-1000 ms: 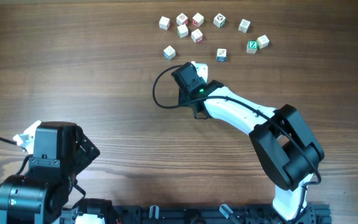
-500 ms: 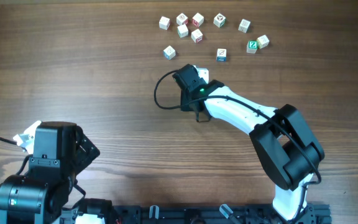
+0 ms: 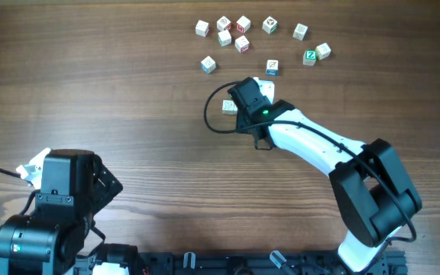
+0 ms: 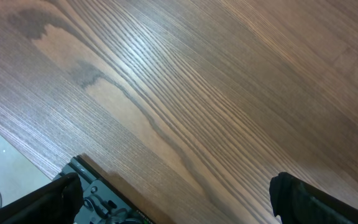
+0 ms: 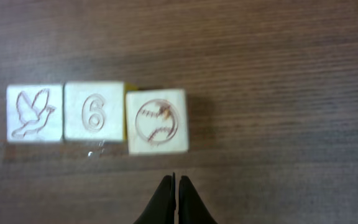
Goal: Form a horizontal line
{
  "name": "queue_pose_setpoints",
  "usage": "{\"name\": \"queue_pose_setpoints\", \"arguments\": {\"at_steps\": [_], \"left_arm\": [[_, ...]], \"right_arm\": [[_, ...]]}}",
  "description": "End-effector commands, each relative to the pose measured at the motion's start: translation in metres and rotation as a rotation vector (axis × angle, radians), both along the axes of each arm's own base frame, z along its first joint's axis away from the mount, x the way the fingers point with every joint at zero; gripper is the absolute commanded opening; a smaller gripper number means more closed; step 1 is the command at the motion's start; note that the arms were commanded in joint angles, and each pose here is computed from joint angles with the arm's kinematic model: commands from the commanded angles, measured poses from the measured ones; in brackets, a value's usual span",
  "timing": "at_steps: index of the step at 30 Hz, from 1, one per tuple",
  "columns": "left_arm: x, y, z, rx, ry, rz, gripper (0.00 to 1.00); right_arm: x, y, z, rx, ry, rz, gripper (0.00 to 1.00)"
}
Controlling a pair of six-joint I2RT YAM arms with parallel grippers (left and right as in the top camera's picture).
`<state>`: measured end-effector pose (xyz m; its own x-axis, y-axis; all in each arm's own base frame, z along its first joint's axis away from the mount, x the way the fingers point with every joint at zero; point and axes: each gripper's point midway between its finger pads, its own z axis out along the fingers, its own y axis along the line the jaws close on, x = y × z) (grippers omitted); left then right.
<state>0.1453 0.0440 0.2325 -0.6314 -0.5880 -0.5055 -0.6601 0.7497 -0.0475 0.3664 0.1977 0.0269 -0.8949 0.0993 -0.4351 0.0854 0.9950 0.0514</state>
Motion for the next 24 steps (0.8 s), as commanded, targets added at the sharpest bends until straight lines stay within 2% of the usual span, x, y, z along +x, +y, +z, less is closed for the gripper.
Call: {"name": "queue_pose_setpoints", "arguments": {"at_steps": [1, 24], "left_arm": [[-0.001, 0.002, 0.000, -0.002, -0.006, 0.023, 1.00], [-0.001, 0.002, 0.000, -0.002, -0.006, 0.023, 1.00]], "right_arm": [[-0.004, -0.008, -0.011, 0.014, 0.017, -0.022, 0.05], [-0.007, 0.001, -0.029, 0.058, 0.049, -0.001, 0.05]]}}
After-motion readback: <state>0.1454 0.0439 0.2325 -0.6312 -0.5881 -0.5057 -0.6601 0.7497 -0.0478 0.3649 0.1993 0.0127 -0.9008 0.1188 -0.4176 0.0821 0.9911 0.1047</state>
